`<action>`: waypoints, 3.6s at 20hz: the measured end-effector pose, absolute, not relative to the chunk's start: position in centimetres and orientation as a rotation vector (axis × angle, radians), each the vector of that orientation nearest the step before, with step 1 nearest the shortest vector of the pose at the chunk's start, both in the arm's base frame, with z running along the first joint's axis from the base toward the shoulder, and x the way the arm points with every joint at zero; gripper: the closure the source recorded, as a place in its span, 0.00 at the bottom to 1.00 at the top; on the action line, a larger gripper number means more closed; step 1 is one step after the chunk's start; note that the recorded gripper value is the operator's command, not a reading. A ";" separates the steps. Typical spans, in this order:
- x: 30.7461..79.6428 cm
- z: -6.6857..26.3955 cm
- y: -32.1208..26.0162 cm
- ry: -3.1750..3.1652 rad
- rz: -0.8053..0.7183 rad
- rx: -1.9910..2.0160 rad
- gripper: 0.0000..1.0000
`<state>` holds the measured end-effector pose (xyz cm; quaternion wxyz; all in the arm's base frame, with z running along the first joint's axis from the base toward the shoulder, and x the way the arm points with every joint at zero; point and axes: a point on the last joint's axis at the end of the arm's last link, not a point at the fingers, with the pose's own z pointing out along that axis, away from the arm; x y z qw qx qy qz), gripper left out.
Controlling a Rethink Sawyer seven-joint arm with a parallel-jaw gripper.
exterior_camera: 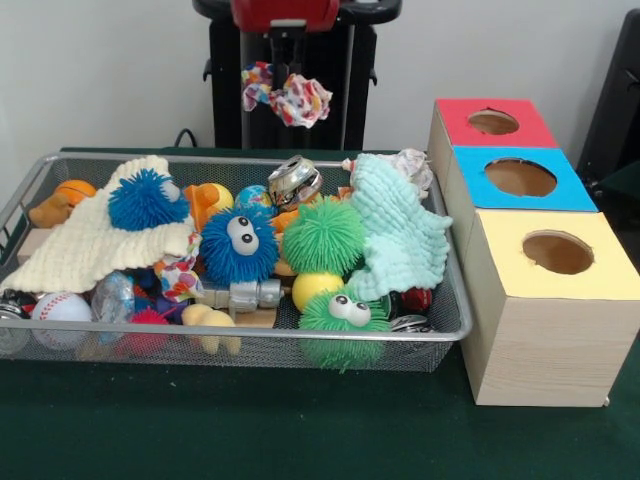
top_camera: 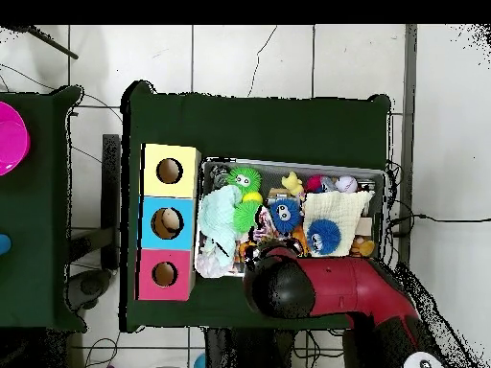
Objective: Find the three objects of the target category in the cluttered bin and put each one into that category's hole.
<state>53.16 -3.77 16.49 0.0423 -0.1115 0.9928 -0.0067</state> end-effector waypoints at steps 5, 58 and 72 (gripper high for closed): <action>53.8 17.3 -0.8 3.028 0.025 -0.351 1.00; 62.1 18.3 18.1 3.016 -0.015 -0.531 1.00; 61.0 12.6 17.8 3.048 -0.061 -0.536 1.00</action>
